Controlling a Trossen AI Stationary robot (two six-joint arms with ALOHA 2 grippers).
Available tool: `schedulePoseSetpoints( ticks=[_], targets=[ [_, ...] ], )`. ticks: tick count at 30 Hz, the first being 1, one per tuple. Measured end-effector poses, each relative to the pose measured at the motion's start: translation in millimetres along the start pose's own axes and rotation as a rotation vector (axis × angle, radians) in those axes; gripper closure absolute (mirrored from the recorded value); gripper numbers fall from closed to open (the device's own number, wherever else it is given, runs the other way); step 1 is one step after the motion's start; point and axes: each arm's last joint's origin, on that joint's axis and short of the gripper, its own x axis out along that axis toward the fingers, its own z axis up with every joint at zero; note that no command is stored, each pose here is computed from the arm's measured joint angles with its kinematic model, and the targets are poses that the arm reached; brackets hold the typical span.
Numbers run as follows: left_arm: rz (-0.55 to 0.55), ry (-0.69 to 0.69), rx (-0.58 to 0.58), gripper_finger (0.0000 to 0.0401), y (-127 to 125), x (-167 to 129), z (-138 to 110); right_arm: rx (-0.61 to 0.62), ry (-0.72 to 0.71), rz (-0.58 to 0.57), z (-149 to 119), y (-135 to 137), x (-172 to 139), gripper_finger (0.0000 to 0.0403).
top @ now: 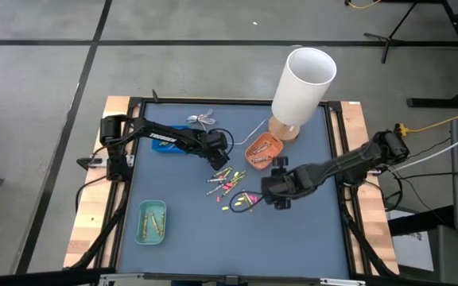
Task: Sort crayons
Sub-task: Put the gray crayon into the orange bin
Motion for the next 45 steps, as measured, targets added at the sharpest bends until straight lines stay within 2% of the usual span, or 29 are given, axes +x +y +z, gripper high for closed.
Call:
schedulePoseSetpoints(
  ticks=[9, 15, 25, 30, 37, 45],
  targets=[
    [-0.010, -0.003, -0.002, 0.0304, -1, 0, 0, 0.021, -0.207, 0.091, 17, 21, -9, 0.0267],
    [-0.021, -0.005, -0.001, 0.0344, -1, 0, 1, 0.061, -0.323, 0.135, 28, 24, -13, 0.0267],
    [-0.023, -0.020, 0.028, 0.0395, -2, 0, 2, 0.075, -0.348, 0.161, 31, 25, -14, 0.0267],
    [-0.027, -0.023, 0.055, 0.0397, -2, 0, 3, 0.171, -0.331, 0.185, 30, 25, -13, 0.0267],
    [-0.139, -0.031, 0.048, 0.0399, -3, -17, 7, 0.245, -0.318, 0.204, 30, 25, -13, 0.0267],
    [-0.309, -0.091, 0.052, 0.0398, -13, -42, 13, 0.252, -0.317, 0.205, 30, 25, -13, 0.0267]
  ],
)
